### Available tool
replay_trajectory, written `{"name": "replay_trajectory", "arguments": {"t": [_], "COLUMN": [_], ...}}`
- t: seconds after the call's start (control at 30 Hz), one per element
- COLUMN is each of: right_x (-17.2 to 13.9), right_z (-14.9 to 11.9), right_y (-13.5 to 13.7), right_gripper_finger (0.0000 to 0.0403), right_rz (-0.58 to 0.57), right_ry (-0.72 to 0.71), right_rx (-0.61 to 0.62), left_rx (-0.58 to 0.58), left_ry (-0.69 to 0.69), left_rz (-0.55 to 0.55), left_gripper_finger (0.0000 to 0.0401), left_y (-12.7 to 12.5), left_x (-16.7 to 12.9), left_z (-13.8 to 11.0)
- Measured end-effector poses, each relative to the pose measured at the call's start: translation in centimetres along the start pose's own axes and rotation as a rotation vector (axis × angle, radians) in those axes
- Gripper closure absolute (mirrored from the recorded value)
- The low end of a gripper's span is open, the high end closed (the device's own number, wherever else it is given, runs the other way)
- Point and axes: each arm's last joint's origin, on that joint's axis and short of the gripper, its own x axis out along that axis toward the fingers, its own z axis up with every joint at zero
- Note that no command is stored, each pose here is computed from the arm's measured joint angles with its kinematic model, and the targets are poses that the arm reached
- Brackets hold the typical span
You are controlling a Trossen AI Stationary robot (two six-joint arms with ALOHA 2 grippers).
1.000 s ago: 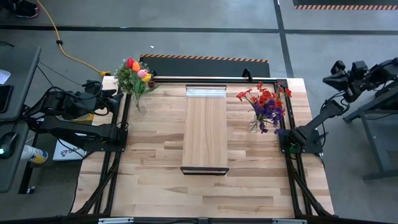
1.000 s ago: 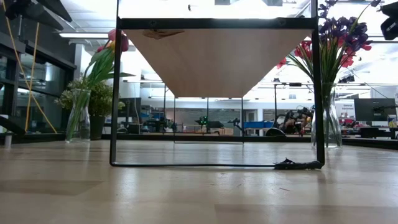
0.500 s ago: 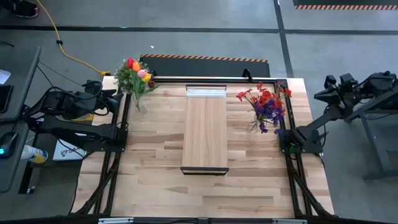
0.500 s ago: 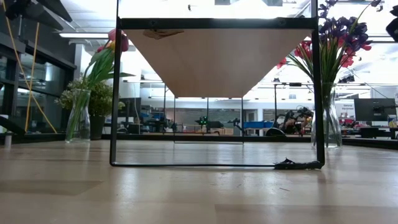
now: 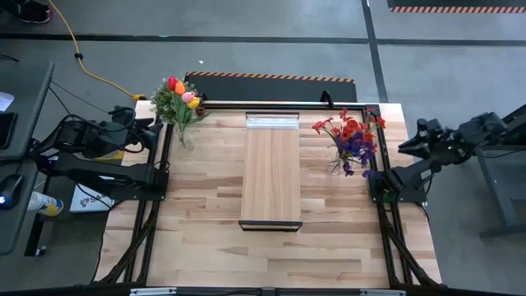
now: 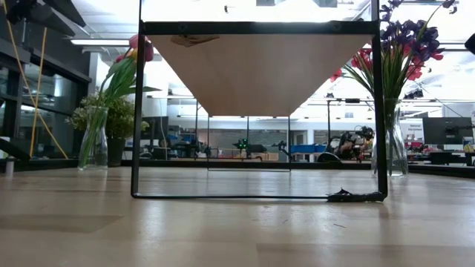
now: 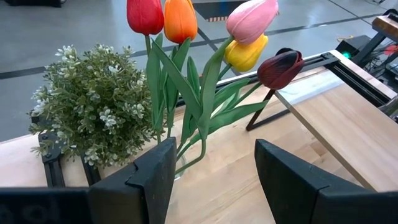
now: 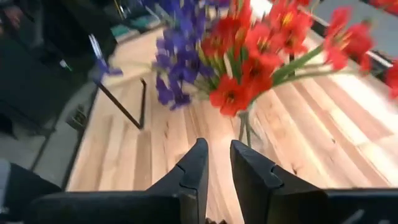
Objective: Pick and place flowers into a vace then onto a shelf
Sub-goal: Put the right transparent flower vase on the shelf
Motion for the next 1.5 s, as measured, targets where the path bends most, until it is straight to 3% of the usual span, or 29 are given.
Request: {"name": "replay_trajectory", "arguments": {"t": [0.67, 0.83, 1.07, 1.5], "right_x": [6.9, 7.0, 7.1, 7.8], "right_z": [-3.3, -3.3, -3.2, -2.1], "right_y": [0.9, 0.9, 1.1, 2.0], "right_gripper_finger": [0.0335, 0.0330, 0.0289, 0.0250], "right_rz": [-0.150, -0.165, -0.155, -0.158], "right_ry": [0.257, 0.252, 0.236, 0.194], "right_rx": [-0.002, 0.011, 0.027, -0.018], "left_rx": [0.001, 0.000, 0.000, 0.001], "left_ry": [-0.004, -0.004, -0.011, -0.018], "left_rz": [0.005, 0.005, 0.011, 0.019], "left_gripper_finger": [0.0153, 0.0153, 0.0153, 0.0153], "left_y": [0.0, 0.0, 0.0, 0.1], "left_x": [0.0, 0.0, 0.0, 0.0], "left_z": [0.0, 0.0, 0.0, 0.1]}}
